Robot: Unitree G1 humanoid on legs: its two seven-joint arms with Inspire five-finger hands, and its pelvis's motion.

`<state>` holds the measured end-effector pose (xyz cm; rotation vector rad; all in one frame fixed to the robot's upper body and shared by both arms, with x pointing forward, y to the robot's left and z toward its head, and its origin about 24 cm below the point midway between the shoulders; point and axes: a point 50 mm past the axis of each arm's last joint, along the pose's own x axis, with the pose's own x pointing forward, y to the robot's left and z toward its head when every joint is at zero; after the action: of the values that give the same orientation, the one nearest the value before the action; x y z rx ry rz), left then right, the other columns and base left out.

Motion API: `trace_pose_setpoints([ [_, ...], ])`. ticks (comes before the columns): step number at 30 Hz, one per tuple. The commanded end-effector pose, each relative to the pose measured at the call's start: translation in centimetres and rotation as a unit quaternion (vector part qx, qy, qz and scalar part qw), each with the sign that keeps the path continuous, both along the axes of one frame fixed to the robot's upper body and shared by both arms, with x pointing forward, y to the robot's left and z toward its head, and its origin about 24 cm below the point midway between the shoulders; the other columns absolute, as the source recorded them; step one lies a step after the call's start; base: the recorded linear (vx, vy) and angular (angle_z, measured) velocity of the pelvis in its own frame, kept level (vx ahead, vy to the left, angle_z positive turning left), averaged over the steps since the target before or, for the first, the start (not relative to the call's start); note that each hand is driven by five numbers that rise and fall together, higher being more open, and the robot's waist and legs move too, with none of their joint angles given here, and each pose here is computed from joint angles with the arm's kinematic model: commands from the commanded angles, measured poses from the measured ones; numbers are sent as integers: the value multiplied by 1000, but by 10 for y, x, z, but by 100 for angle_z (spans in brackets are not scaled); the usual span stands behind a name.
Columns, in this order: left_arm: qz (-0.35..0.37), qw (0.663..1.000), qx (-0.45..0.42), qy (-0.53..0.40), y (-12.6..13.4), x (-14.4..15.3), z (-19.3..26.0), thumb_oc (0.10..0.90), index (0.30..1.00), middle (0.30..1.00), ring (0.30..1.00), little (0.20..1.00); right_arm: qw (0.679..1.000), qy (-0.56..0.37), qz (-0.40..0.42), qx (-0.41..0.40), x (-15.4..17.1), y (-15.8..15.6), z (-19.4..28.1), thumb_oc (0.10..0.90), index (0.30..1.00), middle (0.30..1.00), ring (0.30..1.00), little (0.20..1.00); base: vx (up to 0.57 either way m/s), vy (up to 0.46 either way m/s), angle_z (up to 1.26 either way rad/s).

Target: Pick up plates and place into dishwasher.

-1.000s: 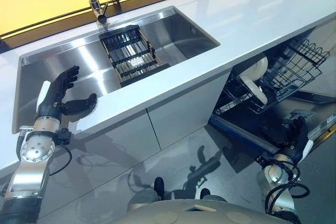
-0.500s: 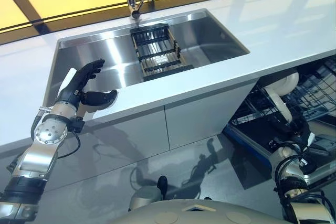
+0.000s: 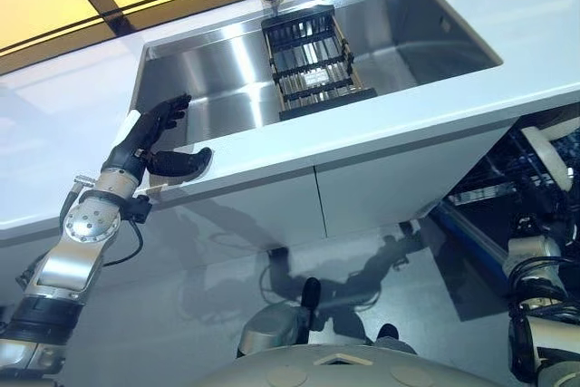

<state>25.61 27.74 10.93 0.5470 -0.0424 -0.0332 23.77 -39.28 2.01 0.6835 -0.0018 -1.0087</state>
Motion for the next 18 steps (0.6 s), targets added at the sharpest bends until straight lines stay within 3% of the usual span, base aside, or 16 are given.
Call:
trace_pose_setpoints([
  [1, 3, 997, -1, -83, 4, 2, 28, 800, 900, 900, 900, 900, 968, -189, 98, -133, 66, 21, 110, 800, 900, 900, 900, 900, 120, 51, 12],
  [7, 5, 998, -7, -66, 6, -3, 19, 800, 900, 900, 900, 900, 932, -203, 158, -254, 87, 50, 162, 800, 900, 900, 900, 900, 83, 26, -1],
  [12, 4, 998, -3, -61, 10, -2, 20, 800, 900, 900, 900, 900, 912, -202, 219, -280, 97, 68, 171, 800, 900, 900, 900, 900, 48, -48, -1],
  [18, -8, 999, 11, -53, 12, 0, 24, 800, 900, 900, 900, 900, 913, -189, 240, -269, 103, 73, 164, 800, 900, 900, 900, 900, 64, -94, -3],
])
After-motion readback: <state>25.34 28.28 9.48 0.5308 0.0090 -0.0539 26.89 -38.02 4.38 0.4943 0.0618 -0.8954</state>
